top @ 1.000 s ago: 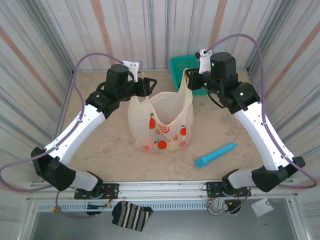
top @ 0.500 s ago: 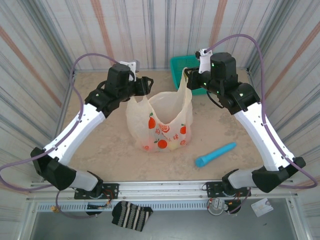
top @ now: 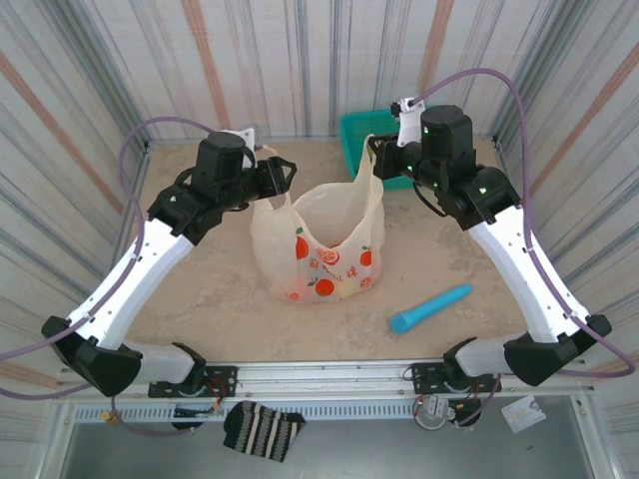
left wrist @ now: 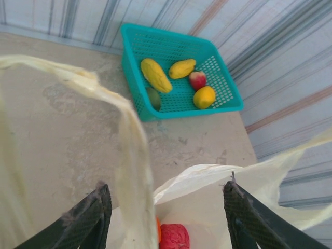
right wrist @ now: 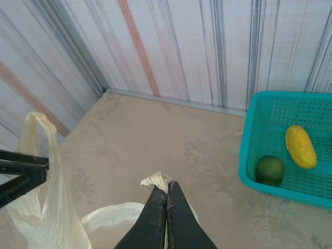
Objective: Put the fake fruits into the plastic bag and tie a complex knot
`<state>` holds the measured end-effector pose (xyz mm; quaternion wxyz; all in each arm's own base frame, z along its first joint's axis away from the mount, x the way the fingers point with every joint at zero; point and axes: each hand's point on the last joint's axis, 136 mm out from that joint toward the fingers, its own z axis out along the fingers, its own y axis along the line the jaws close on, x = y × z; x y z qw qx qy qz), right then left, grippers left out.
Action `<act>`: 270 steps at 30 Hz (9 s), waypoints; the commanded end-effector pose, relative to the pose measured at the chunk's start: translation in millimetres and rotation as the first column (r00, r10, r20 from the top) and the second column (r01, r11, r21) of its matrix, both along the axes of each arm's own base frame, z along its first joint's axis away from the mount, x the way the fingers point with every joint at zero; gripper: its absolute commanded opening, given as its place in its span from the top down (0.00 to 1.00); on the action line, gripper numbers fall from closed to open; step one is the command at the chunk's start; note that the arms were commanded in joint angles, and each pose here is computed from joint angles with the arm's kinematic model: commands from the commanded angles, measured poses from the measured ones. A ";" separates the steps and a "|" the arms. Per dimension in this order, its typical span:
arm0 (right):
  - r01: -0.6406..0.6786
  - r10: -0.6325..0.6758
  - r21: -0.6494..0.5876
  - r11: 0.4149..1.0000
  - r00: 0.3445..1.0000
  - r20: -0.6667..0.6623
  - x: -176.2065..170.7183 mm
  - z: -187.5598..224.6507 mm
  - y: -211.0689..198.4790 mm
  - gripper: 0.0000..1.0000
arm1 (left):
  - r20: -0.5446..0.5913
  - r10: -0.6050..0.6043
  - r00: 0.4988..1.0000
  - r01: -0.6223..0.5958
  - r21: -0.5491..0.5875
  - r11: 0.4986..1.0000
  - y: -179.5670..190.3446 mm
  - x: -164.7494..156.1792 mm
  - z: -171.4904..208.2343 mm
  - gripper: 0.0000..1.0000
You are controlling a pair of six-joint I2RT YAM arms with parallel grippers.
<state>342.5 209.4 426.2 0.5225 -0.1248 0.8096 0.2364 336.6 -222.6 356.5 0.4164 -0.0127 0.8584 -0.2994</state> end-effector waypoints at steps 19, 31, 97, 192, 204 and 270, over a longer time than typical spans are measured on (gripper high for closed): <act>0.018 -0.019 0.030 0.999 0.999 0.046 -7.6 16.2 -0.6 1.00 | 0.235 0.078 0.969 -0.093 0.056 0.994 -15.1 66.9 59.7 0.35; 0.094 -0.092 -0.022 0.995 0.993 0.077 -0.9 20.8 -20.0 1.00 | 0.335 -0.106 0.936 0.241 -0.396 0.886 -29.7 7.0 137.6 0.58; -0.647 0.619 0.030 0.762 0.742 0.258 -55.7 -12.5 131.5 1.00 | 0.646 -0.371 0.667 0.411 0.096 0.906 -6.0 -82.9 104.0 0.36; -0.503 0.534 0.315 0.805 0.846 -0.014 -46.9 60.0 104.9 1.00 | 0.742 -0.487 0.460 0.113 0.495 0.861 -25.7 -41.4 -31.3 1.00; -0.468 0.517 0.465 0.752 0.856 0.027 -50.9 58.0 107.7 1.00 | 0.824 -0.408 0.393 0.212 0.351 0.912 -30.9 -46.3 -12.3 0.35; -0.396 0.369 -0.025 0.918 0.829 0.419 -27.9 -43.5 5.3 0.13 | 0.793 -0.452 0.408 0.536 0.192 0.822 -7.6 -27.6 -32.5 1.00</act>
